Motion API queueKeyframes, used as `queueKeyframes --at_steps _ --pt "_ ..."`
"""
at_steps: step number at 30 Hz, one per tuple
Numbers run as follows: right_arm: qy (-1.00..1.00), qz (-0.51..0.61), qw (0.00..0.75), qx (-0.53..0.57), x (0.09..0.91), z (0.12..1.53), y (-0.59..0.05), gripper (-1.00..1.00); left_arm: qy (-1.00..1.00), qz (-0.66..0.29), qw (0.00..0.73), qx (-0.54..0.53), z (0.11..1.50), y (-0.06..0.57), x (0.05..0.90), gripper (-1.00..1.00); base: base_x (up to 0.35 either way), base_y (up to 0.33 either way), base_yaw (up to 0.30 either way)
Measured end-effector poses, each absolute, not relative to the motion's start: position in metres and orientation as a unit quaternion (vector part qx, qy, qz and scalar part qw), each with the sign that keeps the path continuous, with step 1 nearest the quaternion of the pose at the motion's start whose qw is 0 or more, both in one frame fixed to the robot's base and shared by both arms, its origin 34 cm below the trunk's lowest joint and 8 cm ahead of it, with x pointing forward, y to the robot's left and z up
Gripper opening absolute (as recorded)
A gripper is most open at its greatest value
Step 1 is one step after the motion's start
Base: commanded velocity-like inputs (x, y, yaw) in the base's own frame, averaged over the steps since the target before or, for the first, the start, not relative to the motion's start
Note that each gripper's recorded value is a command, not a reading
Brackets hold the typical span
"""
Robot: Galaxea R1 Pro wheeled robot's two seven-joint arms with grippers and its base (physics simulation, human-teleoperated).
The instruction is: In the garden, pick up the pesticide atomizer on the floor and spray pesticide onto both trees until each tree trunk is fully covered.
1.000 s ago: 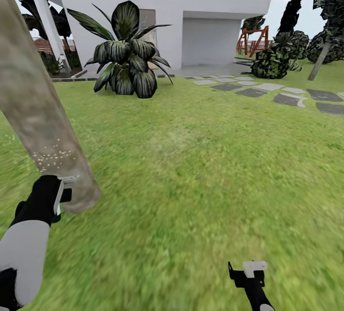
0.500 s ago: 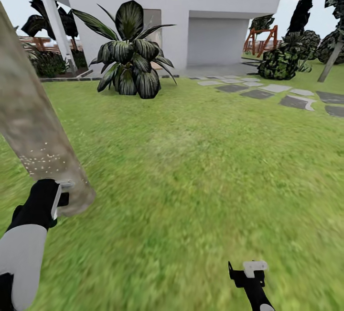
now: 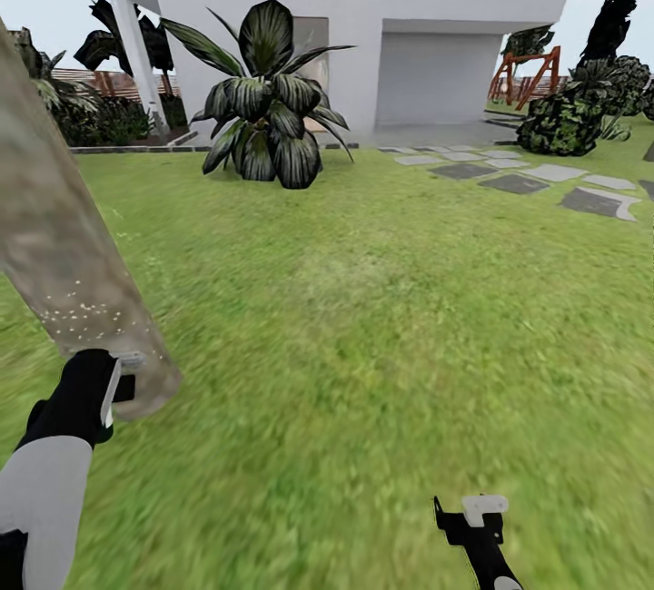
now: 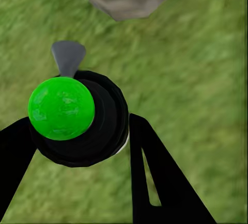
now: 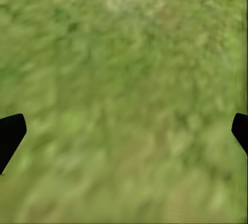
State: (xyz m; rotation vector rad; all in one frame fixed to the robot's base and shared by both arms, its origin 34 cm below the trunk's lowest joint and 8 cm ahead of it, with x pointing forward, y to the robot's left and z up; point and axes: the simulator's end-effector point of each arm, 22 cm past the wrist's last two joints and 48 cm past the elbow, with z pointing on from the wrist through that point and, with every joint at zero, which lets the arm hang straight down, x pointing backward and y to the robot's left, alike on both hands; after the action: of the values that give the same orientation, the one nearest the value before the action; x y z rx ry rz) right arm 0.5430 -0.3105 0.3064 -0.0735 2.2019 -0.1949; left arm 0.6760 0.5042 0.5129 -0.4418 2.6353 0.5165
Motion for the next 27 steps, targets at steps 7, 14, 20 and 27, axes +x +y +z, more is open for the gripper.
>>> queueKeyframes --at_steps 7,14,20,27 --pt "0.89 -0.076 0.448 -0.031 0.543 0.306 -0.307 1.0 0.943 0.195 0.224 -0.15 0.5 0.508 0.67 -1.0 0.071 -0.272 0.086" --pt "0.89 -0.077 0.448 -0.03 0.543 0.306 -0.308 1.0 0.939 0.197 0.233 -0.156 0.489 0.515 0.66 -1.0 0.184 -0.207 0.265" --pt "0.89 -0.077 0.447 -0.03 0.542 0.306 -0.308 1.0 0.941 0.158 0.233 -0.187 0.476 0.496 0.658 -1.0 0.017 -0.014 0.271" --pt "0.89 -0.077 0.448 -0.03 0.542 0.306 -0.308 1.0 0.945 0.146 0.231 -0.18 0.471 0.478 0.661 -1.0 0.175 -0.102 0.199"
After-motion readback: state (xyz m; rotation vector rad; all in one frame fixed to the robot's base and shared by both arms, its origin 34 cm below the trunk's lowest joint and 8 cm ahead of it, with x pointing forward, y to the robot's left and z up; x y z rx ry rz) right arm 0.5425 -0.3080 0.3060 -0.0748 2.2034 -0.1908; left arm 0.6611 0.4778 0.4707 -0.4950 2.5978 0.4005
